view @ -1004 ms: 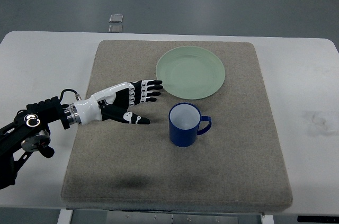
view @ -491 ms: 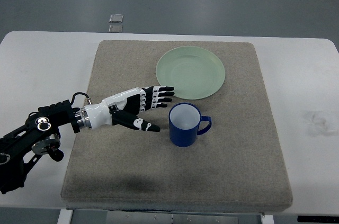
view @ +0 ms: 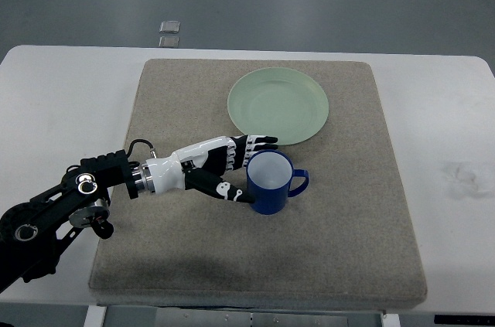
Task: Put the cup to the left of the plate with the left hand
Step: 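Close the left hand's fingers around the blue mug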
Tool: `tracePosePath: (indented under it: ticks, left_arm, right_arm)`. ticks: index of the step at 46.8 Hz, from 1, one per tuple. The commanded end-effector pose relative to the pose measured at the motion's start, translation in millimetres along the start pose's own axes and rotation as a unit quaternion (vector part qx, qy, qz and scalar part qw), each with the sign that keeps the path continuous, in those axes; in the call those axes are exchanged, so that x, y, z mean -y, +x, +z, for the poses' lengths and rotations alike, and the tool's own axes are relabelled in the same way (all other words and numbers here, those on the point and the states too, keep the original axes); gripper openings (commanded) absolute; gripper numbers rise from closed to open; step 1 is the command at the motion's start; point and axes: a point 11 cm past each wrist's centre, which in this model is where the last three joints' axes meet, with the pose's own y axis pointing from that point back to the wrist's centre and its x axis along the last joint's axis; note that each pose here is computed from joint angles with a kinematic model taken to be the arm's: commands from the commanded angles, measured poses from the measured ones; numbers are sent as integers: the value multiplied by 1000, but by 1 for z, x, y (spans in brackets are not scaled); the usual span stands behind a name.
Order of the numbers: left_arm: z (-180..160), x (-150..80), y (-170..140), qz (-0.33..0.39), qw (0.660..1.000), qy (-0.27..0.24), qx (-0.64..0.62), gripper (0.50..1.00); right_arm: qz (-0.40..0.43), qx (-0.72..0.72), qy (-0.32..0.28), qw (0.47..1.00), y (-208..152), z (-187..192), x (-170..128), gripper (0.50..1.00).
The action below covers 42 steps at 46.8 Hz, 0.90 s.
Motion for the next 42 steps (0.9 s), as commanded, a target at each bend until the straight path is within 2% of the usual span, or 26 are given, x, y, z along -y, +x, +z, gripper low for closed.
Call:
tracePosePath:
  ticks: [1, 42]
  left_arm:
    - [0, 1, -1, -1, 1000, 0, 0, 996]
    - [-2, 16, -13, -19, 1000, 1, 8, 984]
  right_arm:
    - [0, 0, 0, 1000, 0, 0, 0, 932]
    - [0, 0, -1, 1000, 0, 1, 0, 932]
